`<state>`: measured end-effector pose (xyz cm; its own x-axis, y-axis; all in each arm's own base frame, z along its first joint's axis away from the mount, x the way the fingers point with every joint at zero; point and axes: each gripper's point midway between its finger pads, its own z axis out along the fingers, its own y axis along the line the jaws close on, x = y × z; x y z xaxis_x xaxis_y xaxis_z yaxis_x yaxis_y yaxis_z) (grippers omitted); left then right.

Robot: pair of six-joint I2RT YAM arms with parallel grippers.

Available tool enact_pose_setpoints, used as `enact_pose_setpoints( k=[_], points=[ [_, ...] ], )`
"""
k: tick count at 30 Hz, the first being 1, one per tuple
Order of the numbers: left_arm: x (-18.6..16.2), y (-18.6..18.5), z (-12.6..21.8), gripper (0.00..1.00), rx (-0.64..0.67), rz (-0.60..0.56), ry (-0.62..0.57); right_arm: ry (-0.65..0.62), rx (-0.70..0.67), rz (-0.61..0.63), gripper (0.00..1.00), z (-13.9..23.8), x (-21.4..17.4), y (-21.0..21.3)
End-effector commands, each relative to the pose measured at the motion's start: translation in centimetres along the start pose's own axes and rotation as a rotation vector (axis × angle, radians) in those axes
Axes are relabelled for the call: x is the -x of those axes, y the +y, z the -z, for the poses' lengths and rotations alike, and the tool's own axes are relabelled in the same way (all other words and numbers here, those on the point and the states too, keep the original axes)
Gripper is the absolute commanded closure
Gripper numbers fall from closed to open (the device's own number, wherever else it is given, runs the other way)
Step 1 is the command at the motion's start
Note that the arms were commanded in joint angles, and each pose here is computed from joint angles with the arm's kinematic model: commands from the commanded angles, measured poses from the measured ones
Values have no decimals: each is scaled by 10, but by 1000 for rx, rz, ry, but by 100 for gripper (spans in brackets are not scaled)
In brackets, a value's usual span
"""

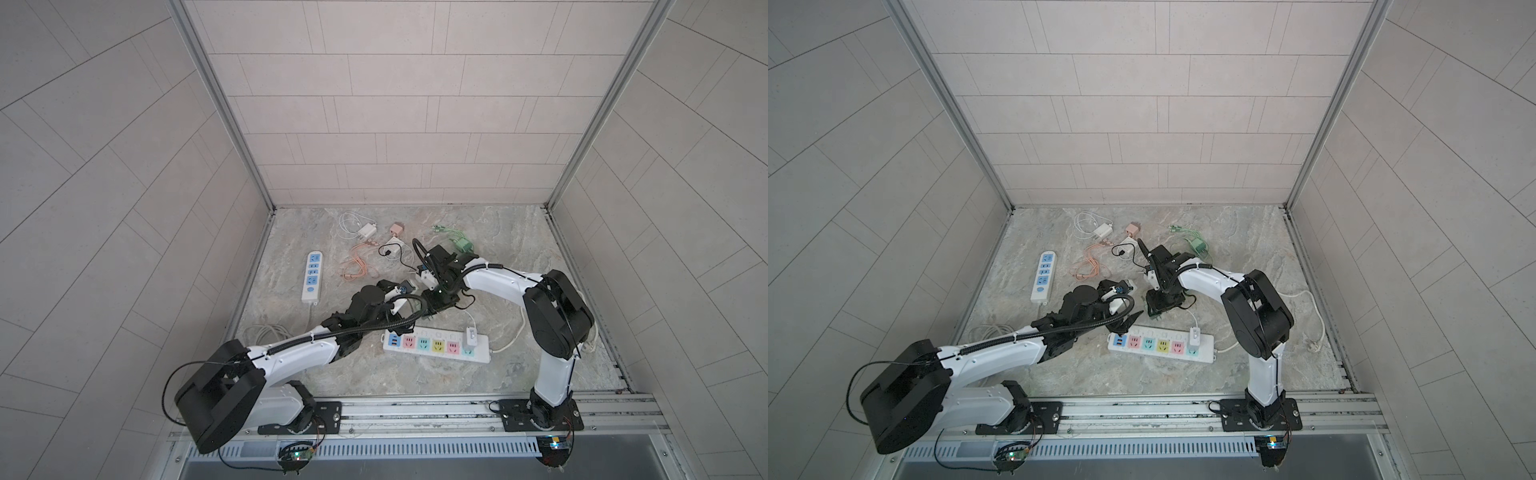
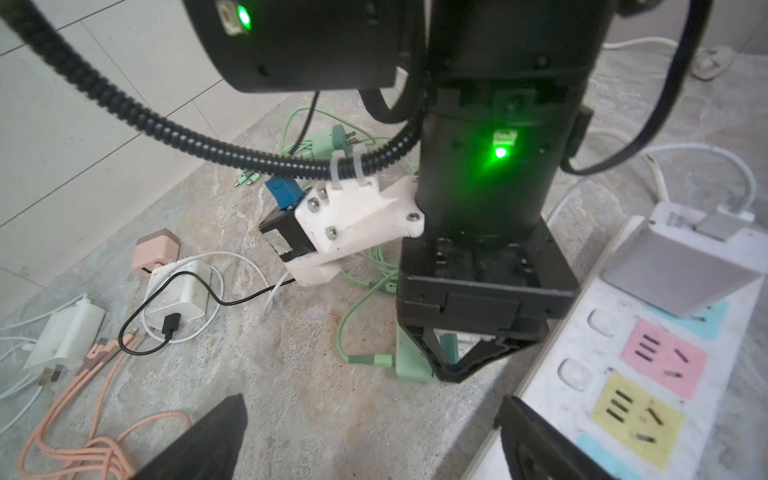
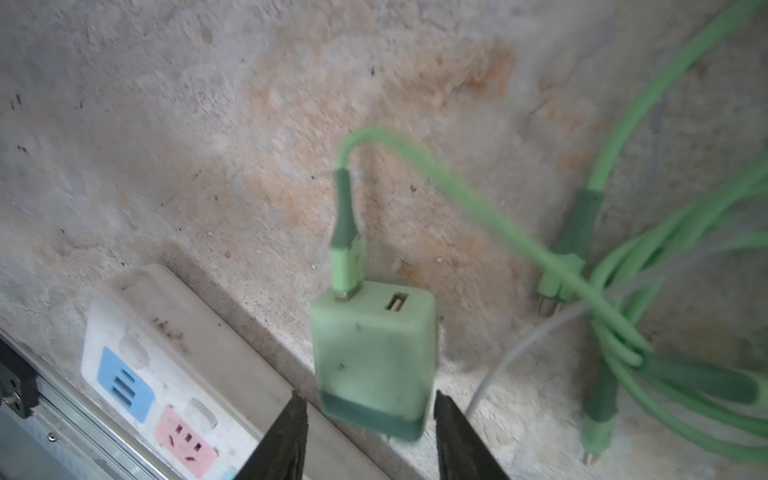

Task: Insert the plug

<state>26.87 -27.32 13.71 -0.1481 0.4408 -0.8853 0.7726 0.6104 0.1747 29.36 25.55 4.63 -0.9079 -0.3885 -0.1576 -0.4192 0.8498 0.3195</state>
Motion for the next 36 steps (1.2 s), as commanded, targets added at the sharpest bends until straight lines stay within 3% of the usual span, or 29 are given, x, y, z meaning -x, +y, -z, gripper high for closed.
enact_pose_setpoints(
  k=[1,7,16,21,26,36],
  points=[
    [12,16,5,0,84,139,-1,-29,39,-30,45,0,5,7],
    [13,25,13,0,137,309,16,-87,89,-80,39,7,11,15],
    [-33,16,6,0,178,562,268,-280,130,-191,40,73,21,2],
    [-31,-6,-2,0,230,543,392,-404,151,-316,40,107,23,-27],
    [-36,-27,-25,0,235,566,526,-448,126,-385,41,117,18,-52],
    [-53,-30,-44,8,299,655,573,-505,86,-417,43,135,-9,-74]
  ],
)
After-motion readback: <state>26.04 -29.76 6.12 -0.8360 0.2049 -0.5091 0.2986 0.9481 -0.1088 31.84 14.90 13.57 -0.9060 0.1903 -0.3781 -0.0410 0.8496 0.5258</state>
